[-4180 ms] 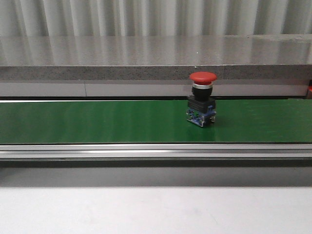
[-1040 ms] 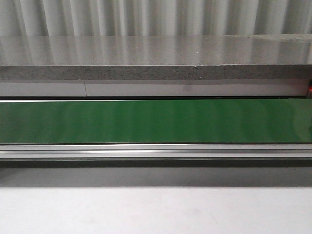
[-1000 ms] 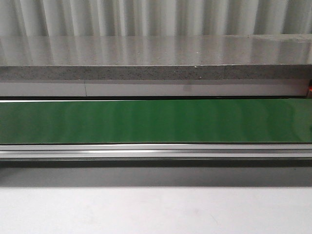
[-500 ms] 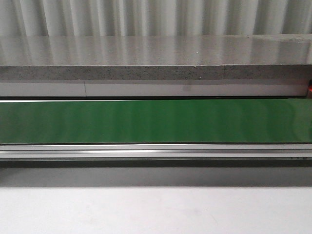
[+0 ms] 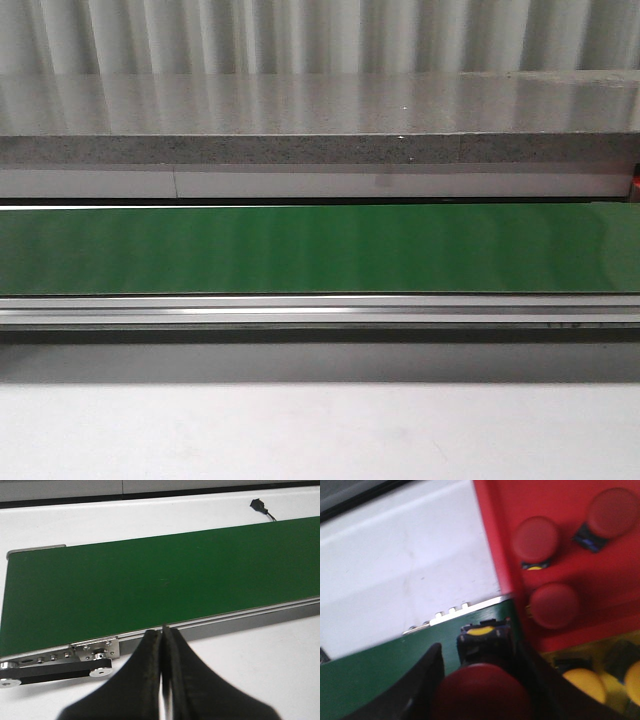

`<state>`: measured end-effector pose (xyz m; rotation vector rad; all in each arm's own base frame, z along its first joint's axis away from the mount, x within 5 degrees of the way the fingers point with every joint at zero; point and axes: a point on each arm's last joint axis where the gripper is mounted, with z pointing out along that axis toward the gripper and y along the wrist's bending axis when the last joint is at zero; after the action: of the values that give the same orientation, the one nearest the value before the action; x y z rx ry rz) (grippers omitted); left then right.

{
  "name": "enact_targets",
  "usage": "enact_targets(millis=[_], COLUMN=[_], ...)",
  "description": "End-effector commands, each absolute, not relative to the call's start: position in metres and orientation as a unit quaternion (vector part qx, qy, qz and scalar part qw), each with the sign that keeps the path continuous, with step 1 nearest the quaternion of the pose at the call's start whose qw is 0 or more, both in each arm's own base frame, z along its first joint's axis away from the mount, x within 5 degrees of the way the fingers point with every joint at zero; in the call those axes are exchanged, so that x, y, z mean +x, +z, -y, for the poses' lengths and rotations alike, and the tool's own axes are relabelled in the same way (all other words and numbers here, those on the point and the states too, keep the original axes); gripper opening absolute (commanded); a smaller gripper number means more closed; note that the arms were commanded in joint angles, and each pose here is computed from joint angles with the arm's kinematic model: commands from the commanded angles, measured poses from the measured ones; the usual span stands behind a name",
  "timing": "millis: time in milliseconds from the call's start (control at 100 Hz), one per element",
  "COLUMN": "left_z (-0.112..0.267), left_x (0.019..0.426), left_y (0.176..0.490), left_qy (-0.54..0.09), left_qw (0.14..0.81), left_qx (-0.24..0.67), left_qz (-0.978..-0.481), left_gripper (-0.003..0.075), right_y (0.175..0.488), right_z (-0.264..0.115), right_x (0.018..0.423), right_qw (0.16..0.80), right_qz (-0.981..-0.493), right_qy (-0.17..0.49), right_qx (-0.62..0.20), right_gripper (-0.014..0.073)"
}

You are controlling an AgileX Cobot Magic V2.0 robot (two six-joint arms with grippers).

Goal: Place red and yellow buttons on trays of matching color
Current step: 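Lower the red button into the red tray and open the right gripper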

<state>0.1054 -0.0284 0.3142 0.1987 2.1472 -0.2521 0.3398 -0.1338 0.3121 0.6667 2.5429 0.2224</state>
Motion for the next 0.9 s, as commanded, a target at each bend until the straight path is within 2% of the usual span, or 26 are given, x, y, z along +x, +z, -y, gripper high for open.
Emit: enact_targets(millis=[0, 280, 440, 890], left_z=[0.03, 0.03, 0.03, 0.03], left_x=[0.108, 0.108, 0.108, 0.108], left_y=[0.329, 0.329, 0.329, 0.329], left_qy=[-0.115, -0.115, -0.115, -0.115], left_qw=[0.507, 0.507, 0.507, 0.507], left_qx=[0.076, 0.076, 0.076, 0.076], left_qz=[-0.851, -0.851, -0.851, -0.851], left_gripper=[-0.002, -0.002, -0.002, -0.002], right_y=[0.343, 0.318, 0.297, 0.262], right_z=[0.153, 0.193, 0.201, 0.219], right_x=[0.329, 0.327, 0.337, 0.354], right_qw=[0.319, 0.302, 0.289, 0.291], right_qz=[-0.906, -0.895, -0.897, -0.894], right_qy=[0.059, 0.046, 0.046, 0.029], right_qx=[0.274, 0.325, 0.331, 0.341], right_gripper=[0.0149, 0.0149, 0.0149, 0.0149])
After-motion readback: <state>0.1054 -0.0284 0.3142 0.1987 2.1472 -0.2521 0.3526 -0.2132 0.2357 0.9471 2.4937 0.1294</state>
